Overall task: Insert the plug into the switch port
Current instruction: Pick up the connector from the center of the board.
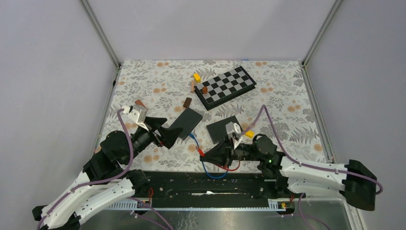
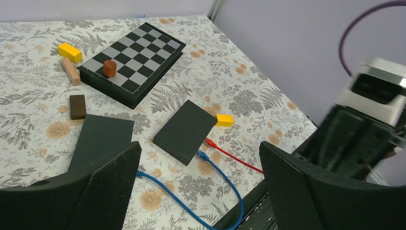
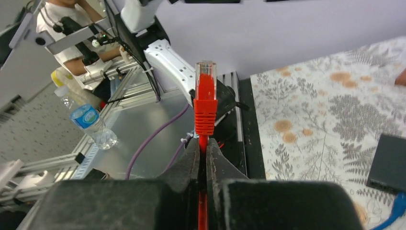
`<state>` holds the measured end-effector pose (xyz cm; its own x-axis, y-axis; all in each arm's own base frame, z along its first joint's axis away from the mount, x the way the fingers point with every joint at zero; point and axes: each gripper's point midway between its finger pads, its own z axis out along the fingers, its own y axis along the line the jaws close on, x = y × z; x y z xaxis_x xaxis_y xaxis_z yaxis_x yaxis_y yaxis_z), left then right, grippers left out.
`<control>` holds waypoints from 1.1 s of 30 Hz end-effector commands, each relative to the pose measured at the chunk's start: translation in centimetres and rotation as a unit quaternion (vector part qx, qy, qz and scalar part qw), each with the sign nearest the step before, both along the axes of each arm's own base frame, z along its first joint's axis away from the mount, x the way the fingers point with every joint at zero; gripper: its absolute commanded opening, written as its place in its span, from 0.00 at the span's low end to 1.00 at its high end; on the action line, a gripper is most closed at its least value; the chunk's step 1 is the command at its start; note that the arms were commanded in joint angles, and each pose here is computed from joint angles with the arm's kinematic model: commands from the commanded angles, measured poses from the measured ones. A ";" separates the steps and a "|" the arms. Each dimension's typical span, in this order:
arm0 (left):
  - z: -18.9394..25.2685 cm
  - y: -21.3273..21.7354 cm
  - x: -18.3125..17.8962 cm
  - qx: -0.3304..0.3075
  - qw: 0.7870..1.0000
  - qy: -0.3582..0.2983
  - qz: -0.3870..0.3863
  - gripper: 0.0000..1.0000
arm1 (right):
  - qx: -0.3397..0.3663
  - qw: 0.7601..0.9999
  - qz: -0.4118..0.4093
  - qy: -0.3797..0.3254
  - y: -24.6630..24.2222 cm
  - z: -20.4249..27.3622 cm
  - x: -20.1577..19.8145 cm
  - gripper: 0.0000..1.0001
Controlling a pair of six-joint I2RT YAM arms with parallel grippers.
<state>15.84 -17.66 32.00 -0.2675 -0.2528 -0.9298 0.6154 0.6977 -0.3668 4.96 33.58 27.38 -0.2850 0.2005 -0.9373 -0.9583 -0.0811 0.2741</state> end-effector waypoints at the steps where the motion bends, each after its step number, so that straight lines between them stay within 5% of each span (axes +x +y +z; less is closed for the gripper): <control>1: 0.8 0.6 -0.5 -0.007 1.000 -0.016 -0.004 0.94 | 0.059 0.995 0.061 0.048 -0.6 2.9 0.8 0.00; 10: 4.8 -3.5 -5.5 -0.105 0.974 -0.086 -0.184 0.95 | 0.091 0.988 0.062 0.107 -0.4 3.5 4.0 0.00; 21: 3.2 -8.1 -2.7 -0.144 0.969 -0.039 -0.196 0.97 | 0.100 0.988 0.070 0.097 -1.0 4.9 3.3 0.00; 33: 3.7 -10.8 -4.7 -0.157 0.944 -0.008 -0.290 0.49 | 0.093 0.991 0.034 0.093 -1.5 4.4 4.0 0.00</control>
<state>12.41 -28.09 33.17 -0.4406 -0.3152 -0.8406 0.8363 0.1962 -0.5119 8.85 32.72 29.79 -0.5308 0.2747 -0.8018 -0.8467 -0.2125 0.4877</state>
